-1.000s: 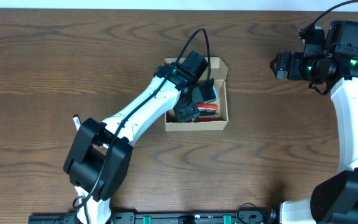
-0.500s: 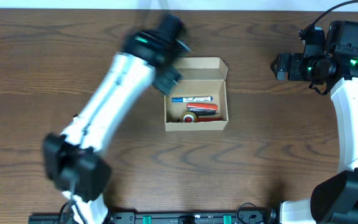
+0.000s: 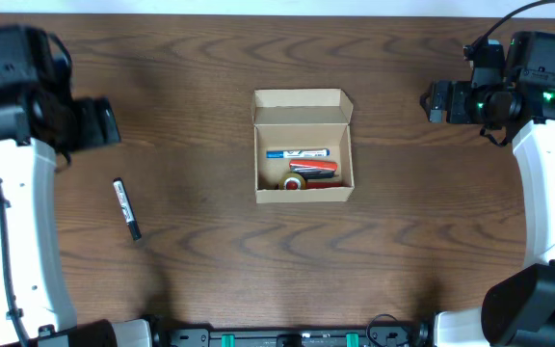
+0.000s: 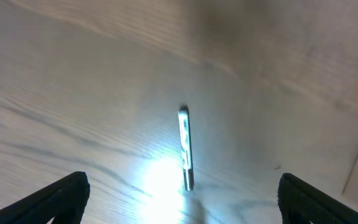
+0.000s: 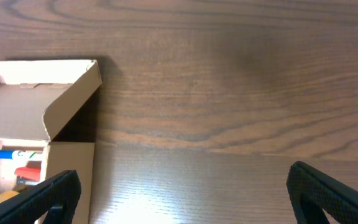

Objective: Pack container
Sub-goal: 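Open left gripper and move it toward the white marker, then lower left gripper onto the white whiteboard marker and grasp it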

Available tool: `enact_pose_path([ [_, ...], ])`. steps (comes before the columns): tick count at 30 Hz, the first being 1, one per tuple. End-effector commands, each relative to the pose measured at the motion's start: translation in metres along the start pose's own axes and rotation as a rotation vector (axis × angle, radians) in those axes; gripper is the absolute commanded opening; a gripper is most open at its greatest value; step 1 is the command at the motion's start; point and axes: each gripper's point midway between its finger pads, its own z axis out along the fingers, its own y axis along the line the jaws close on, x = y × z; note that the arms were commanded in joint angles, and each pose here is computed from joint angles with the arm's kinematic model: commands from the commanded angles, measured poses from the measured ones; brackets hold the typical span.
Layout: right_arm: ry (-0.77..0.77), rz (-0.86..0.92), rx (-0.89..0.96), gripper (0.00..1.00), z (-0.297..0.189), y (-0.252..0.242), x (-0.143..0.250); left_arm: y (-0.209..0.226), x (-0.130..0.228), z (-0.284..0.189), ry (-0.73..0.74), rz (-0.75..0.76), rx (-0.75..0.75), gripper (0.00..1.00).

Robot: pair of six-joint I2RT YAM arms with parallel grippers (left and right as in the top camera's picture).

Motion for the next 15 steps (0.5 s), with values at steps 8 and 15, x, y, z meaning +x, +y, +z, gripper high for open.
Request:
enact_pose_path([
  [8, -0.006, -0.012, 0.005, 0.99, 0.000, -0.003, -0.003, -0.020, 0.088, 0.108, 0.255, -0.159, 0.055, 0.95],
  [15, -0.005, -0.012, 0.004, 0.98, 0.000, -0.002, -0.003, -0.022, 0.103, 0.146, 0.265, -0.218, 0.044, 0.95],
])
